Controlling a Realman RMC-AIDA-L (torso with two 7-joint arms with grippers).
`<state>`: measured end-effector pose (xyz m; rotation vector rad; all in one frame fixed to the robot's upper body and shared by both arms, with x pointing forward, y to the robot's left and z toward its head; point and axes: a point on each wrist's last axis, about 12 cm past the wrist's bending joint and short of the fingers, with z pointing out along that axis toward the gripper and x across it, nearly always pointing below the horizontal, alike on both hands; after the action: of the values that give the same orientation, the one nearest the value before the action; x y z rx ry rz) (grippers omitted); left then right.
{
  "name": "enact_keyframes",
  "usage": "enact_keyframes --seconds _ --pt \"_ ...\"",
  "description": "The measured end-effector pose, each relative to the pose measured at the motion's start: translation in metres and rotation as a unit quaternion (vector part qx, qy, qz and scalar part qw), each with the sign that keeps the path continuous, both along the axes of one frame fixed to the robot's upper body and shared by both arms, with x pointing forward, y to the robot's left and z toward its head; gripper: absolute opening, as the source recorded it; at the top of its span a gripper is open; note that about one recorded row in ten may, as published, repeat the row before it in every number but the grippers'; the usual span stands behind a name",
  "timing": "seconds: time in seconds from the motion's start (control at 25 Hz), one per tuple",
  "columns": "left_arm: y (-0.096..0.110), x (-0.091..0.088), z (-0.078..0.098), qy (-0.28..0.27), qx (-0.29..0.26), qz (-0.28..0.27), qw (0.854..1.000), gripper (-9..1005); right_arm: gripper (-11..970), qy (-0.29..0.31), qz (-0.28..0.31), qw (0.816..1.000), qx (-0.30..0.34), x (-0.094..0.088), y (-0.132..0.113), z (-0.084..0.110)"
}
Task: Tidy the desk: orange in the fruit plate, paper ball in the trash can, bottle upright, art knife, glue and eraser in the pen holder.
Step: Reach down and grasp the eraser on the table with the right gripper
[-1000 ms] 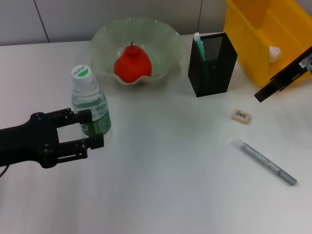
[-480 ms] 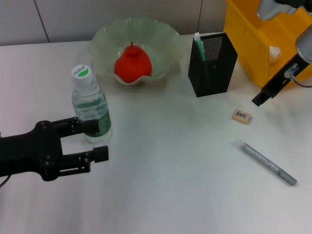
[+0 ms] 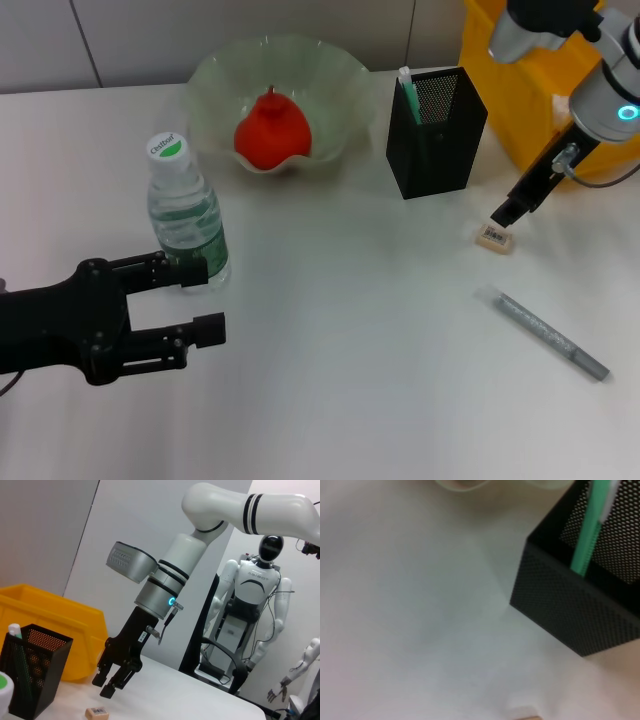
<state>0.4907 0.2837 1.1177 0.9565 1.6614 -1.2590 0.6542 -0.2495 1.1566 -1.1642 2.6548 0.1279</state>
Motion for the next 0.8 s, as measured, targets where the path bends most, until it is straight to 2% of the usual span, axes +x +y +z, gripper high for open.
enact_keyframes --seconds 0.36,0.8 --pt "0.0018 -0.0011 -0.0016 -0.001 -0.002 0.005 1.000 742 390 -0.013 0.053 0.998 -0.013 0.0021 0.0023 -0.0017" --pt "0.0018 -0.0001 -0.0017 -0.002 0.000 0.008 1.000 742 390 0.005 0.079 0.997 -0.018 -0.0022 0.0093 -0.0099"
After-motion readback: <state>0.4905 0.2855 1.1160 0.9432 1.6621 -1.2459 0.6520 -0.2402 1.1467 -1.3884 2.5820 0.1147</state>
